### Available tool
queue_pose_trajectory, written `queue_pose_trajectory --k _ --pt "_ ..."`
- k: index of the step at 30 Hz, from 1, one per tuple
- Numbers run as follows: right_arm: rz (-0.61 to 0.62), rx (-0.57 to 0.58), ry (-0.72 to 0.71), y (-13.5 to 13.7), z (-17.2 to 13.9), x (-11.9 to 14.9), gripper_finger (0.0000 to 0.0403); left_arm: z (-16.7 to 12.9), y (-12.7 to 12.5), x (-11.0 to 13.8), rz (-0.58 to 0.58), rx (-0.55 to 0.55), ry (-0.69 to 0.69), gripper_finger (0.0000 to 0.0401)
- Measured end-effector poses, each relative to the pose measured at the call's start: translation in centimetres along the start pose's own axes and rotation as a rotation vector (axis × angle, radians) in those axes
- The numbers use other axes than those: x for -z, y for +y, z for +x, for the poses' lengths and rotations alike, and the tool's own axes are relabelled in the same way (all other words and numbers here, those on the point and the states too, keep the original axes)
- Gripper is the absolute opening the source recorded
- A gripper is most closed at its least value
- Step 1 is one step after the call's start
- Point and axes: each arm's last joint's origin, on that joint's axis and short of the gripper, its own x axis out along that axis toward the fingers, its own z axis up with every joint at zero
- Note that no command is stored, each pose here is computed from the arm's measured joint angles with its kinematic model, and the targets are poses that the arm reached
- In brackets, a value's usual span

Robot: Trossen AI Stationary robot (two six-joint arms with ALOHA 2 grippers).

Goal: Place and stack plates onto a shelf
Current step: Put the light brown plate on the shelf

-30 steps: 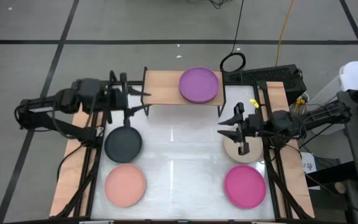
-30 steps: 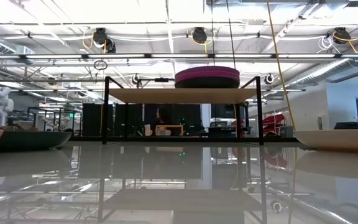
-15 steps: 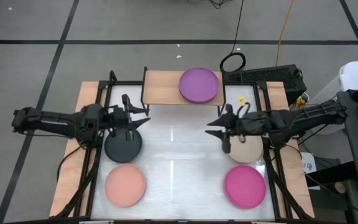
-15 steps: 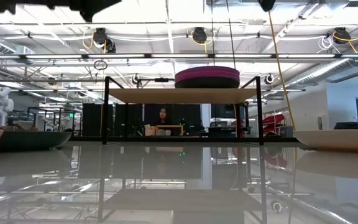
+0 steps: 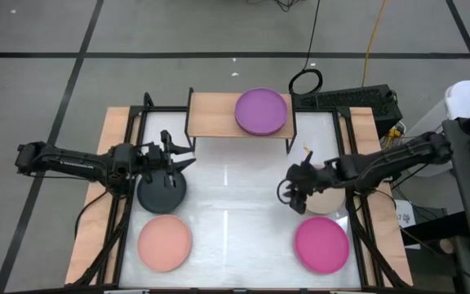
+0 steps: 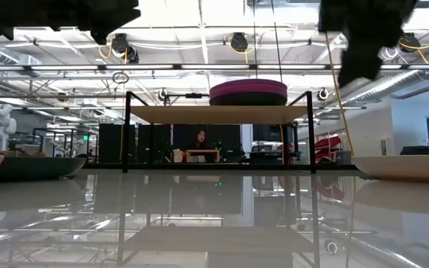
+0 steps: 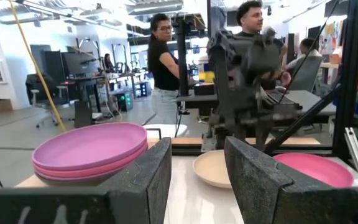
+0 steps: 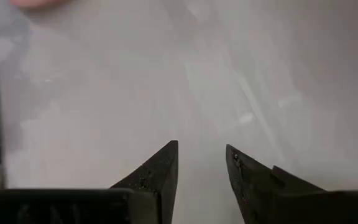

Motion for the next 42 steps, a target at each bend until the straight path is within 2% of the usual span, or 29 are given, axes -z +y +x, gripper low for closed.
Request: queue_pose_trajectory --k 6,10,21,30,35,38,42 --pt "0.196 0.09 0.092 -1.9 2.3 3.0 0.0116 0.0 0.0 0.0 -0.021 0.0 0.001 0.0156" --pt "0.266 0.141 0.134 -2.9 3.3 4.3 0.0116 0.0 0.0 0.0 -0.022 0.0 0.002 0.0156" --pt "0.265 0.227 0.212 -3.3 5.4 5.2 0.0116 0.0 0.0 0.2 -0.029 0.001 0.02 0.0156" --pt "0.182 0.282 0.286 -3.5 7.2 5.8 0.0116 0.0 0.0 0.4 -0.042 0.002 0.036 0.0156" --pt "0.19 0.294 0.291 -3.5 7.5 5.9 0.0115 0.0 0.0 0.4 -0.044 0.002 0.037 0.0156" --pt "0.186 0.292 0.291 -3.5 7.5 5.8 0.01 0.0 0.0 0.4 -0.045 0.002 0.037 0.0156" --pt "0.183 0.284 0.283 -3.5 7.3 5.8 0.0043 0.0 0.0 0.4 -0.045 0.002 0.037 0.0156"
